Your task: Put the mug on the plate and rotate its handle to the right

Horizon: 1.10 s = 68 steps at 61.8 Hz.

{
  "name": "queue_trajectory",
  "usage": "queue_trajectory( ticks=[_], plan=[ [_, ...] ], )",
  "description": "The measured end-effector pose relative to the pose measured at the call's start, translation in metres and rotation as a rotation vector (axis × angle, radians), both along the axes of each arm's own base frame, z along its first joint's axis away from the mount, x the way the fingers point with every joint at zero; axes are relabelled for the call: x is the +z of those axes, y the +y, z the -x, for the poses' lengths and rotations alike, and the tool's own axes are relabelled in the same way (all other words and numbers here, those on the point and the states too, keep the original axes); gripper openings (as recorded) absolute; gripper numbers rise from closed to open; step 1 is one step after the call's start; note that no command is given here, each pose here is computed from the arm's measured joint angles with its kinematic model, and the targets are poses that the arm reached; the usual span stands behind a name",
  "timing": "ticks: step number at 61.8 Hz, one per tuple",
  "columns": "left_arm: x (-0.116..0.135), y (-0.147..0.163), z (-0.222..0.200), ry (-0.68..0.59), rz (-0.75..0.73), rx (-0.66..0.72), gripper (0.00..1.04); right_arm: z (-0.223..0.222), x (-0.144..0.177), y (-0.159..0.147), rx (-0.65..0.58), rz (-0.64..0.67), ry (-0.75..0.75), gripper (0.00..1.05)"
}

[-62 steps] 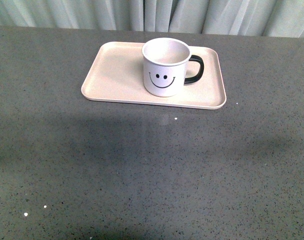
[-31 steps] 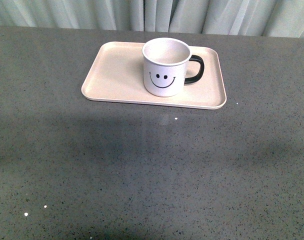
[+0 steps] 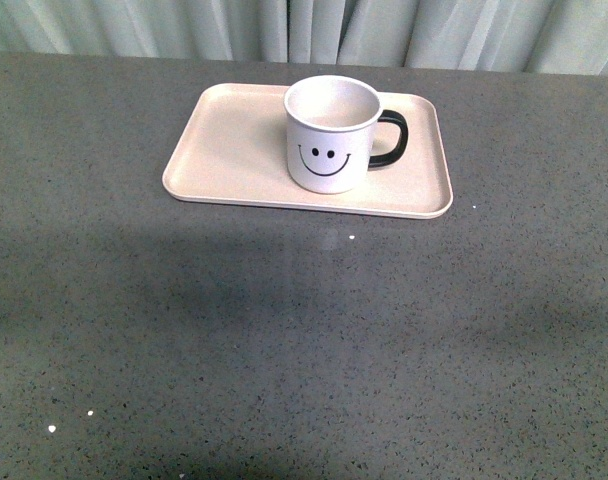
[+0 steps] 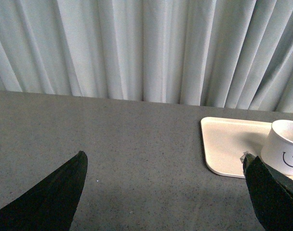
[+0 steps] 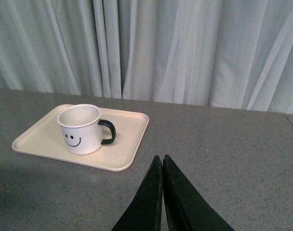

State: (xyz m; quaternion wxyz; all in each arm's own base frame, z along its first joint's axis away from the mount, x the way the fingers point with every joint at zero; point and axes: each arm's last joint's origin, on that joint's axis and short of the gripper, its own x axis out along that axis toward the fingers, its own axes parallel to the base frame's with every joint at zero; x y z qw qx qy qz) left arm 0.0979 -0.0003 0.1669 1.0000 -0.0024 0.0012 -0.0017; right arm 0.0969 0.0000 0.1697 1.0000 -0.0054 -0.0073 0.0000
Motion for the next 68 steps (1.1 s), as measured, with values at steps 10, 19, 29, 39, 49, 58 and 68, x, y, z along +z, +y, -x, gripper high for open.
queue_trajectory(
  ticks=[10,19,29,39,49,58,68],
  plan=[
    [0.0000,0.0000,0.0000,0.000,0.000,0.000,0.95,0.0001,0.0001,0.0000,0.000,0.000,-0.001,0.32],
    [0.0000,0.0000,0.0000,0.000,0.000,0.000,0.95,0.0001,0.0001,0.0000,0.000,0.000,-0.001,0.58],
    [0.0000,0.0000,0.0000,0.000,0.000,0.000,0.95,0.0001,0.0001,0.0000,0.000,0.000,-0.001,0.90],
    [0.0000,0.0000,0.0000,0.000,0.000,0.000,0.95,0.0001,0.0001,0.0000,0.000,-0.001,-0.001,0.95],
    [0.0000,0.0000,0.0000,0.000,0.000,0.000,0.95,0.0001,0.0001,0.0000,0.000,-0.001,-0.001,0.96],
    [0.0000,0.0000,0.0000,0.000,0.000,0.000,0.95,0.0001,0.0001,0.0000,0.000,-0.001,-0.001,0.95],
    [0.0000,0.0000,0.0000,0.000,0.000,0.000,0.95,0.0001,0.0001,0.0000,0.000,-0.001,-0.001,0.96]
  ],
)
